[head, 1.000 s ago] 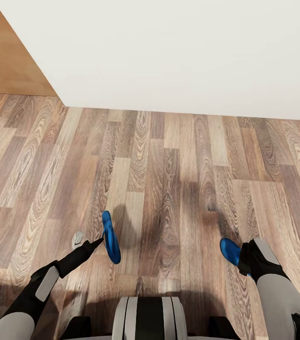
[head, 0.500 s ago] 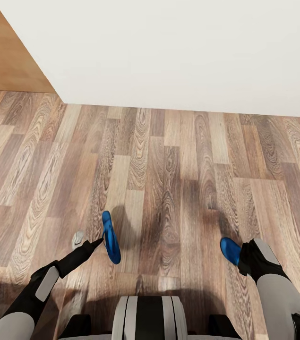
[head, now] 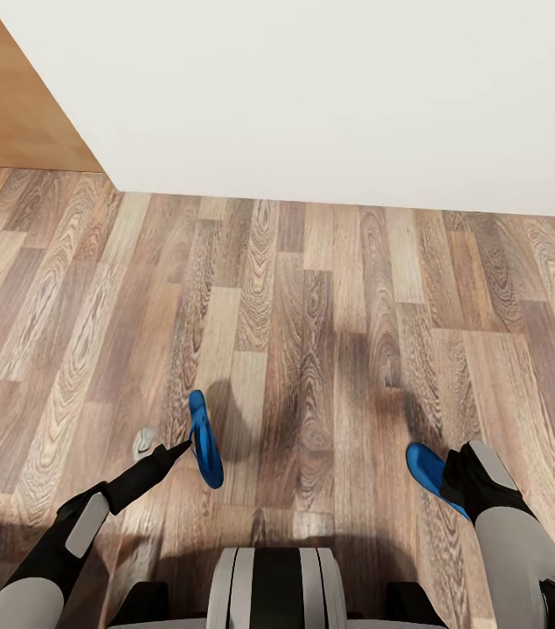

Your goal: In the bedroom, move the book from the bed onto either nightstand, and place the two sandals side by side next to the bed.

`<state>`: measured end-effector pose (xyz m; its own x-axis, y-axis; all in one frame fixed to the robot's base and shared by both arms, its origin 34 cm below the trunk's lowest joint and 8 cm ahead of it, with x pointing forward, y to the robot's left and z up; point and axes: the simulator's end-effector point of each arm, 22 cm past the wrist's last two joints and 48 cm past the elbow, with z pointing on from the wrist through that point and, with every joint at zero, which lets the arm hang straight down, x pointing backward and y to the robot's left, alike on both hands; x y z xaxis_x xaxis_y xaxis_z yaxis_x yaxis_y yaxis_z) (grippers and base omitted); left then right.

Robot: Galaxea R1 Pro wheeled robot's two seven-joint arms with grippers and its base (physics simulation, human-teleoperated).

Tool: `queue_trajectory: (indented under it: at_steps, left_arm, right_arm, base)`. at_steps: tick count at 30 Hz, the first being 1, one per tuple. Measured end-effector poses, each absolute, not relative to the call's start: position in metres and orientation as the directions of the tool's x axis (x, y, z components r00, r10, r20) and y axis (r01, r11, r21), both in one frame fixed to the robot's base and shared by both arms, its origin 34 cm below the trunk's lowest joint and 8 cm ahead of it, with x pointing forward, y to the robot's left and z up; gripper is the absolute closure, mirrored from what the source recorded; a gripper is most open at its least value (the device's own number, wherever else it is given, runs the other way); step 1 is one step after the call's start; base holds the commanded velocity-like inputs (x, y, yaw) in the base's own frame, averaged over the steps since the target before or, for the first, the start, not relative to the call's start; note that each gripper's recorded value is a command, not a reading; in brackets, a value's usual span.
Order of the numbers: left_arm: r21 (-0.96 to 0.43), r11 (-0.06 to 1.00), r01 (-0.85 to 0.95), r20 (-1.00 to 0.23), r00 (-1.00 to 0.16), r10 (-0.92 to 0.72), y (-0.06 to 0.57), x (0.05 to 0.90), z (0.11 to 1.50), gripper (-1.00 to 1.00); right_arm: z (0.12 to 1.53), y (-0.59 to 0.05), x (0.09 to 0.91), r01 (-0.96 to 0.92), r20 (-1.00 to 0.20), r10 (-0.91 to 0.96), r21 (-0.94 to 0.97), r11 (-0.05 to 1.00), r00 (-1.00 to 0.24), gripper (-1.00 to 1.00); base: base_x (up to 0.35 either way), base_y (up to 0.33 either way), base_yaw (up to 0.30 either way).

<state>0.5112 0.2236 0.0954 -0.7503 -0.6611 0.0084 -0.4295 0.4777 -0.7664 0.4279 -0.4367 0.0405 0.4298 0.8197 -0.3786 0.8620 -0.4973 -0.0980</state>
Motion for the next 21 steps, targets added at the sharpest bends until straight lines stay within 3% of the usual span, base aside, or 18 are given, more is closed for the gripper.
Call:
queue_trajectory:
  at_steps: [21]
  left_arm:
    - [-0.790,0.477,-0.385,-0.034,-0.749,-0.662,0.224,0.533,0.122,1.00]
  right_arm:
    - [0.062,-0.437,0.454,0.867,-0.353,0.821,-0.047,-0.495,0.450,1.00]
  base:
    - [0.000,0.000,0.000]
